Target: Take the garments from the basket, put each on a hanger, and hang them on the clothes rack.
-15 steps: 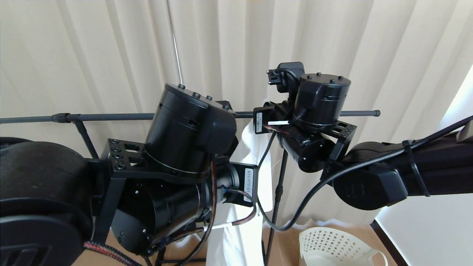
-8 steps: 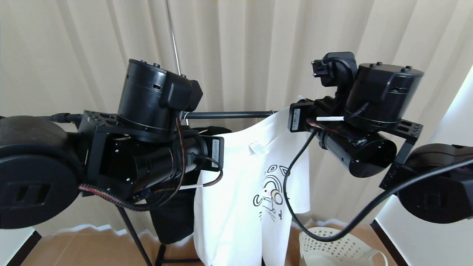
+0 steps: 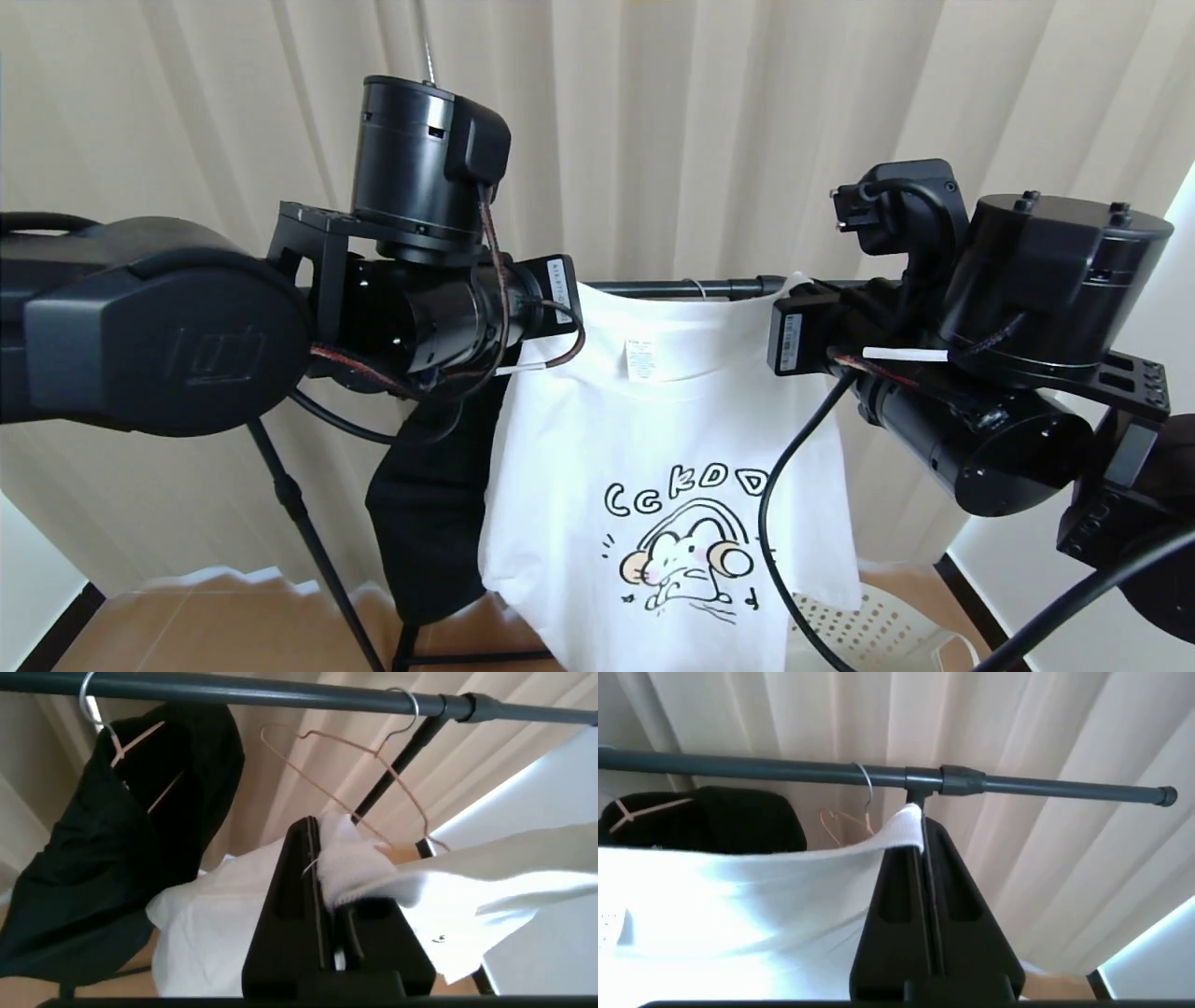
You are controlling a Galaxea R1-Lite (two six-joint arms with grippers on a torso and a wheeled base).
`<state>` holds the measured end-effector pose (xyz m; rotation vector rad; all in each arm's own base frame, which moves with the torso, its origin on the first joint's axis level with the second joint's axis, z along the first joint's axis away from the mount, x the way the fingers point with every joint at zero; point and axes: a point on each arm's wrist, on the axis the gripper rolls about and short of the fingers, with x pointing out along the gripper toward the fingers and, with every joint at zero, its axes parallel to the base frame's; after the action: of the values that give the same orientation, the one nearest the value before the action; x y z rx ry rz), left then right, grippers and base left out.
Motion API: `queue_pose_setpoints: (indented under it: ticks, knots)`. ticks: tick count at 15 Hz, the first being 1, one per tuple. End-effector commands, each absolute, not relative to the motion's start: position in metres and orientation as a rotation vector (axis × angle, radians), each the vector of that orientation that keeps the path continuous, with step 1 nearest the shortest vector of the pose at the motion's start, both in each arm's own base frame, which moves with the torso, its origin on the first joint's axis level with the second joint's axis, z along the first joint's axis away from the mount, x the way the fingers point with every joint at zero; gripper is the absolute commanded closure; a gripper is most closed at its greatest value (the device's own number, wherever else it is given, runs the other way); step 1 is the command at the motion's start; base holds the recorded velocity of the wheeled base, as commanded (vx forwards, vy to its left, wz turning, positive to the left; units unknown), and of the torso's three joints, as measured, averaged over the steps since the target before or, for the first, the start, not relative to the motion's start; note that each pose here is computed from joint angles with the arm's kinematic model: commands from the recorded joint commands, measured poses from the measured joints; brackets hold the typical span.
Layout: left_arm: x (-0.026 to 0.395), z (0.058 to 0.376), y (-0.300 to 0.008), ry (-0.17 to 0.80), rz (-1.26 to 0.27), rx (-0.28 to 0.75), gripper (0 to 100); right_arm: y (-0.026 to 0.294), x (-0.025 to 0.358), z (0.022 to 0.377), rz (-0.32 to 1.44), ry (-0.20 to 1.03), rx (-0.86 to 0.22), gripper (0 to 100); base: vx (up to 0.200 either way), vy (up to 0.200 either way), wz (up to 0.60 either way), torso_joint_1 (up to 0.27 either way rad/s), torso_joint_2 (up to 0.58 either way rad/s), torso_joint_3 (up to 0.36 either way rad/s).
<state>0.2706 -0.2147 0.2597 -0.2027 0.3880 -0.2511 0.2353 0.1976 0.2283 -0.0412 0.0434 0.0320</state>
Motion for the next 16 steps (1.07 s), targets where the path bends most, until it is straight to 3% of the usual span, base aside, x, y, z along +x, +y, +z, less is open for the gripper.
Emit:
queue_pose_setpoints:
  ticks: [1,5,6,12,16]
  knots:
    - [0.272,0.258,-0.22,0.372,-0.263,-0.226,100,0.203,0.23,0.227,0.057,0.05,-0.049,100,0.0,0.0,0.0,0.0,0.0,0.0]
    - [0.273,0.254,-0.232,0.341,-0.285,-0.246,100,0.202,0.219,0.212,0.086,0.088,-0.122,100,0.0,0.0,0.0,0.0,0.0,0.0]
    - [0.273,0.256,-0.231,0.337,-0.283,-0.251,100,0.2,0.218,0.211,0.086,0.094,-0.129,0,0.0,0.0,0.0,0.0,0.0,0.0]
    - [0.273,0.269,-0.23,0.291,-0.254,-0.297,100,0.182,0.198,0.195,0.179,0.133,-0.315,0,0.0,0.0,0.0,0.0,0.0,0.0]
    - [0.276,0.279,-0.23,0.254,-0.227,-0.314,100,0.17,0.185,0.182,0.359,0.155,-0.378,0,0.0,0.0,0.0,0.0,0.0,0.0]
